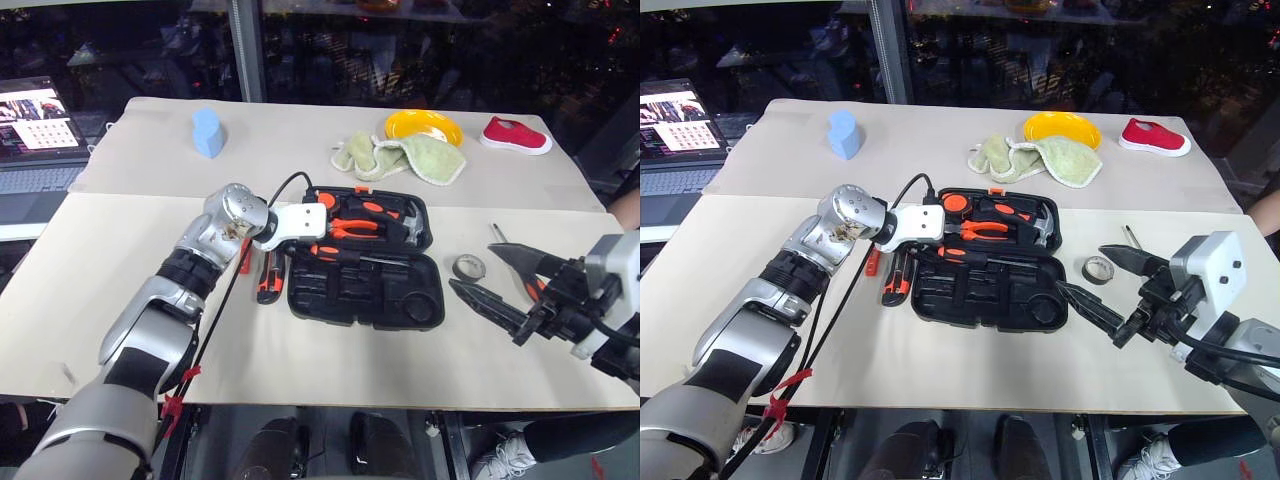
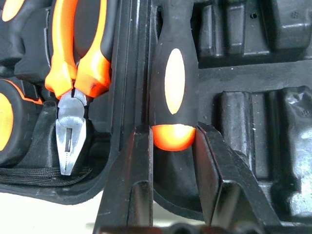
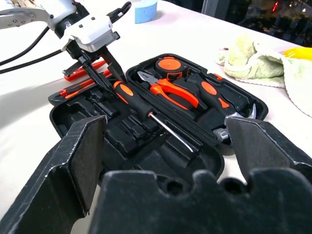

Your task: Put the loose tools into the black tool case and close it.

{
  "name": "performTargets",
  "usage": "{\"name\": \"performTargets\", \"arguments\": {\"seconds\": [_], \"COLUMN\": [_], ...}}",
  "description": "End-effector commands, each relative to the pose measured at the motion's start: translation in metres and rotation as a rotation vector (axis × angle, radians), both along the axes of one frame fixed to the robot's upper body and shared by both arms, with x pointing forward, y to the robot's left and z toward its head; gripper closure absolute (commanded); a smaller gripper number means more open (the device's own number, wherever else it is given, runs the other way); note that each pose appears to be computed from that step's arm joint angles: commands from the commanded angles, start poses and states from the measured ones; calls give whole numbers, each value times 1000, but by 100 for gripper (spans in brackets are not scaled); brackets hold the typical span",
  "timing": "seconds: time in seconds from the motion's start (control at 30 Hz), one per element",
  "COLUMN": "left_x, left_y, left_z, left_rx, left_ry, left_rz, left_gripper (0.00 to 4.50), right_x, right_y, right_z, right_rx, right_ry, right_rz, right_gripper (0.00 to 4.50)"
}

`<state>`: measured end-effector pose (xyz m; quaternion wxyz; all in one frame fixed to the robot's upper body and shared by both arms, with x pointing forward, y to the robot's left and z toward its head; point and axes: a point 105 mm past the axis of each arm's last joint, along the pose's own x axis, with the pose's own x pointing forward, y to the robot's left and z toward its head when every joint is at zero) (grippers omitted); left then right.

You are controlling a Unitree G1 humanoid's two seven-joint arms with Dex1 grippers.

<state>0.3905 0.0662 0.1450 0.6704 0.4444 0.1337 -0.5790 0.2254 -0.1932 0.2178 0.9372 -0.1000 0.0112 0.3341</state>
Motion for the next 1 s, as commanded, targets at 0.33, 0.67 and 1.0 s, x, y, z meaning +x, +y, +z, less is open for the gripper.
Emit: {"name": "performTargets", "arguments": {"seconds": [0.33, 0.67, 1.0], "left_x": [1, -5, -10], "left_y": [-4, -25, -36], "left_z": [38, 45, 29], "left_rx": [-108, -174, -186], "left_ry": [-44, -29, 2], "left_rz": [-22, -100, -135], "left_gripper": [3, 190, 446], "right_x": [0, 1, -2], "right_y": [1, 0, -2], "right_z": [6, 4, 1], "right_rx": [-17, -22, -24], "right_ry": [-39, -42, -34], "right_rz": [7, -2, -18], "right_gripper": [0, 0, 0]}}
